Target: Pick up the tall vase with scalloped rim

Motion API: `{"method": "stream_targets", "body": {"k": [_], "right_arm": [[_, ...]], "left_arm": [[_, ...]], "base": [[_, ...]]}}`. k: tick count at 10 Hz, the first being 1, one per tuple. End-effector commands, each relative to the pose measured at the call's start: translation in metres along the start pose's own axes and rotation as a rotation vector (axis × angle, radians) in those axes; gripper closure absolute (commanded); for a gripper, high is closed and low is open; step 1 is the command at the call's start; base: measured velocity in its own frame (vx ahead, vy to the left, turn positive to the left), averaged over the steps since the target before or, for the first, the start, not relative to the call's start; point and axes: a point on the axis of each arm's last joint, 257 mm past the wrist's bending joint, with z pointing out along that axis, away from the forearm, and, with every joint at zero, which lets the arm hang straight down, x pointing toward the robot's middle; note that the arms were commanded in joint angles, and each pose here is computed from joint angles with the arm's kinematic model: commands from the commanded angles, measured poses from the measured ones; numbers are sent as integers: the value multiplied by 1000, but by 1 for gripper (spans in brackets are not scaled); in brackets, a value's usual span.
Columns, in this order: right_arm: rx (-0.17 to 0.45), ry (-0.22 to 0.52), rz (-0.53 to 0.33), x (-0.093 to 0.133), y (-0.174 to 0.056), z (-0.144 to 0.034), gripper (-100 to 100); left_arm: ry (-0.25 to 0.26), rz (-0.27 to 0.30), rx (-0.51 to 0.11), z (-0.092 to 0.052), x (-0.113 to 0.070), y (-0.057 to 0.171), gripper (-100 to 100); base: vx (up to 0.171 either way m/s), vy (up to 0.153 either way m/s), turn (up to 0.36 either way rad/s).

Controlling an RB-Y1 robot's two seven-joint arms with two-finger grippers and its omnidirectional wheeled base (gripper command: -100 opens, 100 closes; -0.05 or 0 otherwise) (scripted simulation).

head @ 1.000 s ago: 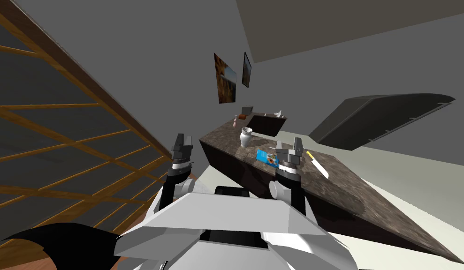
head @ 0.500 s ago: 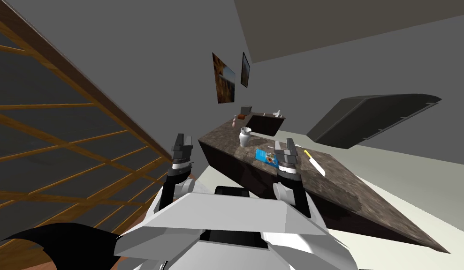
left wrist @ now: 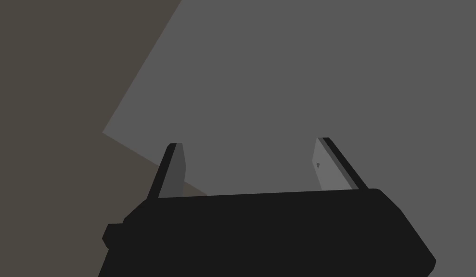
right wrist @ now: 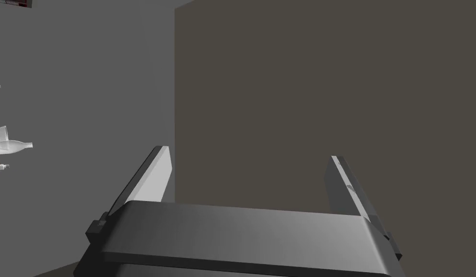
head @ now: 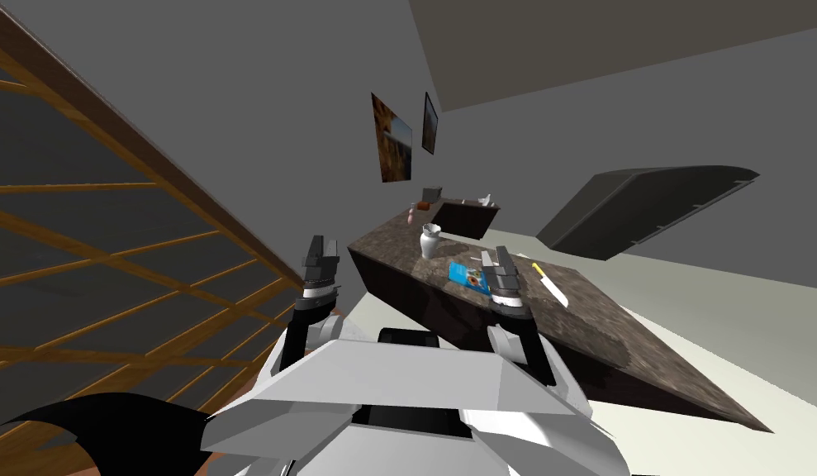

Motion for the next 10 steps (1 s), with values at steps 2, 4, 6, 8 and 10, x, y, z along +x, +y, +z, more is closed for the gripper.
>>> {"method": "stream_targets", "body": {"k": [2,4,6,8,10], "right_arm": [[15,63,-45,5,-8,-4,-100],[29,118,-85,9,-17,-8,-100],[45,175,-127,13,-27,-14,-100],[63,233,-171,15,-37,-20,-100],[82,293,-216,17,-49,-28,-100]], "left_arm": [[0,0,0,0,0,0,0],[0,0,0,0,0,0,0],[0,0,0,0,0,0,0],[0,0,0,0,0,0,0],[0,0,0,0,0,0,0]], "base": [[-4,4,-30],[-3,8,-29],[-2,11,-27],[0,16,-24],[2,20,-22]]}}
